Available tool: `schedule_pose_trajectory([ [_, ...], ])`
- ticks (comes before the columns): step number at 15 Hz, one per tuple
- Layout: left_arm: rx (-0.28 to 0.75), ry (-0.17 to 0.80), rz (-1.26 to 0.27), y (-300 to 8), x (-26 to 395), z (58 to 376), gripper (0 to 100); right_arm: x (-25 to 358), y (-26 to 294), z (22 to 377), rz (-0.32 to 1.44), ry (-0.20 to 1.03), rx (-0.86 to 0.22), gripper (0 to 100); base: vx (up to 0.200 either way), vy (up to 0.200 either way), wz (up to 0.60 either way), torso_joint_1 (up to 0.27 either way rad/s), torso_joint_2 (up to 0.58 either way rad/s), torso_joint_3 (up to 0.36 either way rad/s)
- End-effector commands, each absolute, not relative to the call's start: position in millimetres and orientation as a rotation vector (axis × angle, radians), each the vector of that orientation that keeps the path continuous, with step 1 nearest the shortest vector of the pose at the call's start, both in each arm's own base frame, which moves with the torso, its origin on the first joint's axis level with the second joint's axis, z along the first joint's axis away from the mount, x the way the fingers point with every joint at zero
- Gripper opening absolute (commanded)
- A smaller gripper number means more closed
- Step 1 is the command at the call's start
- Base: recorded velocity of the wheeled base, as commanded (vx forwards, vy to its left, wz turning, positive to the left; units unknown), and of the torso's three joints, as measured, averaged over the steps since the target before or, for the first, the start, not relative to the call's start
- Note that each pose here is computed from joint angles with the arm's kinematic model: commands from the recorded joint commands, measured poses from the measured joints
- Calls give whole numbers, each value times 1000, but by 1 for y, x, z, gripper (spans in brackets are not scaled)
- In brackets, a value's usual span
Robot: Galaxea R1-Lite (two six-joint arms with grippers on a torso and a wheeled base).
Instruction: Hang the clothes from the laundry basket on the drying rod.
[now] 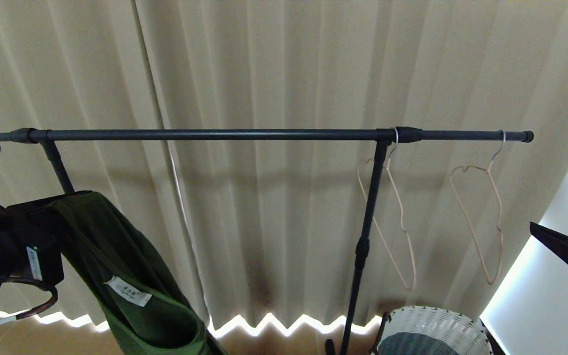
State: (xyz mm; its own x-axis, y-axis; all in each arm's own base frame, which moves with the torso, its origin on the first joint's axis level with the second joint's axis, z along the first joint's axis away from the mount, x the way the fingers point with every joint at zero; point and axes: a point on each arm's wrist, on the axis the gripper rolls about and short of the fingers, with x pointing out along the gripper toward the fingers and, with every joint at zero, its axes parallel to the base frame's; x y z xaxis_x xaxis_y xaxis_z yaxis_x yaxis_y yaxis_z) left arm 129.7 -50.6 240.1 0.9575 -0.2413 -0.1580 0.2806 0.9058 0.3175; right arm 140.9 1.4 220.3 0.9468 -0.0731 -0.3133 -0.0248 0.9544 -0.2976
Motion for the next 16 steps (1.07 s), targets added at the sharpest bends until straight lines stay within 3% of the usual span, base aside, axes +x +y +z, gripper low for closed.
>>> schedule_pose_trajectory([
  [1,345,121,-271,-51,130,239,0,159,-1,216,-36,378,-278,100,0,0,0,0,0,0],
  [5,347,130,-272,-50,129,236,0,203,0,202,-63,496,-148,100,0,0,0,0,0,0],
  [9,353,148,-276,-50,128,230,0,249,-2,178,-158,611,-86,100,0,0,0,0,0,0],
  [11,353,148,-276,-50,128,230,0,269,-3,170,-243,632,-55,100,0,0,0,0,0,0],
  [16,353,148,-276,-50,128,230,0,282,-3,162,-271,626,4,100,0,0,0,0,0,0],
])
